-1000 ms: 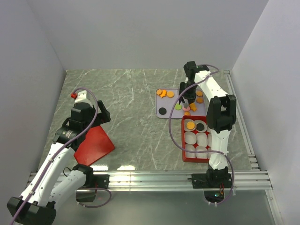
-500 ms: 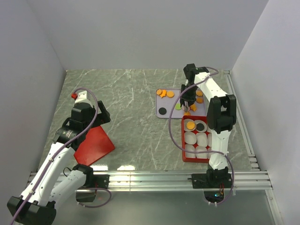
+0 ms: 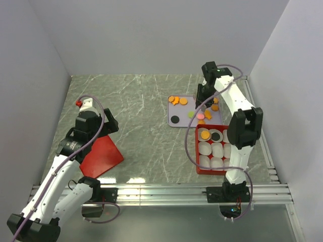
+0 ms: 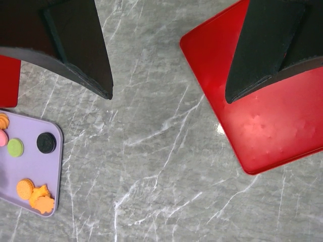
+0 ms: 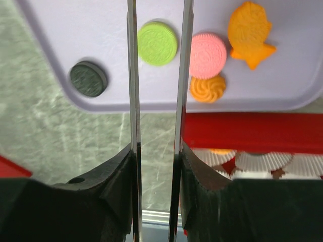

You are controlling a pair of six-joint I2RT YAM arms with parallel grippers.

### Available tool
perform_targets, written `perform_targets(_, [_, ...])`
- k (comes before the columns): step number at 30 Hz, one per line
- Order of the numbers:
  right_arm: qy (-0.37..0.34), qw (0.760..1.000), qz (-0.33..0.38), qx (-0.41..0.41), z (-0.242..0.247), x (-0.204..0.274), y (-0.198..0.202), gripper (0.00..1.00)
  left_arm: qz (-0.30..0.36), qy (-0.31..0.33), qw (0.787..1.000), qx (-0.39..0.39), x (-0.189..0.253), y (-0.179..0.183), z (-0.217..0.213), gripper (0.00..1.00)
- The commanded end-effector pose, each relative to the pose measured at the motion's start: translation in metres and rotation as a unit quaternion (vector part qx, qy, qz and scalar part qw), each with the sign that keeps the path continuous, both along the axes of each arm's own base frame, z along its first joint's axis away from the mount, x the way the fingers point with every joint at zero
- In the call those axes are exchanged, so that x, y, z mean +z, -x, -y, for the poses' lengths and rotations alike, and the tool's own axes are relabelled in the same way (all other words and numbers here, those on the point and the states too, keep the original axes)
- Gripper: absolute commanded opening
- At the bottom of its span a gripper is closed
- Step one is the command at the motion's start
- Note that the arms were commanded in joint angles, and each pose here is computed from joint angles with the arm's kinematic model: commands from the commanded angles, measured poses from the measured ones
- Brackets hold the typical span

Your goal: Pack the cookies

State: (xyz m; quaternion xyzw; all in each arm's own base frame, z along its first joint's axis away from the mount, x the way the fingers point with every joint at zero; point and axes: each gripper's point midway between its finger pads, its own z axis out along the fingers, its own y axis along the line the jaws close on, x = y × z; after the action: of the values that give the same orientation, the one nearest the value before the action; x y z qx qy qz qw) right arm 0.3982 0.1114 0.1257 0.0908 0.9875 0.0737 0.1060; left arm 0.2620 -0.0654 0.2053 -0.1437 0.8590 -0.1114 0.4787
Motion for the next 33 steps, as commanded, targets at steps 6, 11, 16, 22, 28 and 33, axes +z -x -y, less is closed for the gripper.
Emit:
perform_targets(6, [-0.031, 0.994, 0.102, -0.017, 0.010, 0.086, 0.031, 0.31, -0.009, 0.010, 0.999, -0.034, -0.004, -0.005, 0.015, 0.99])
perform_targets(11, [-0.025, 0.992, 0.123, -0.029, 0.025, 0.104, 0.062, 0.31, 0.005, 0.014, 0.999, -0.036, 0.001, -0.003, 0.014, 0.99])
perform_targets(16, [-0.013, 0.989, 0.132, -0.058, 0.053, 0.109, 0.096, 0.31, 0.003, 0.016, 0.999, -0.041, 0.000, -0.003, 0.016, 0.99])
perform_targets(22, [0.012, 0.981, 0.159, -0.107, 0.087, 0.116, 0.144, 0.31, 0.007, 0.017, 0.999, -0.038, 0.002, -0.002, 0.015, 0.99])
perform_targets(28, [0.021, 0.973, 0.163, -0.161, 0.103, 0.106, 0.189, 0.30, 0.012, 0.021, 0.999, -0.048, 0.004, -0.002, 0.019, 0.99])
perform_targets(33, [0.019, 0.973, 0.136, -0.186, 0.104, 0.087, 0.215, 0.30, 0.008, 0.022, 0.998, -0.056, 0.002, -0.002, 0.022, 0.99])
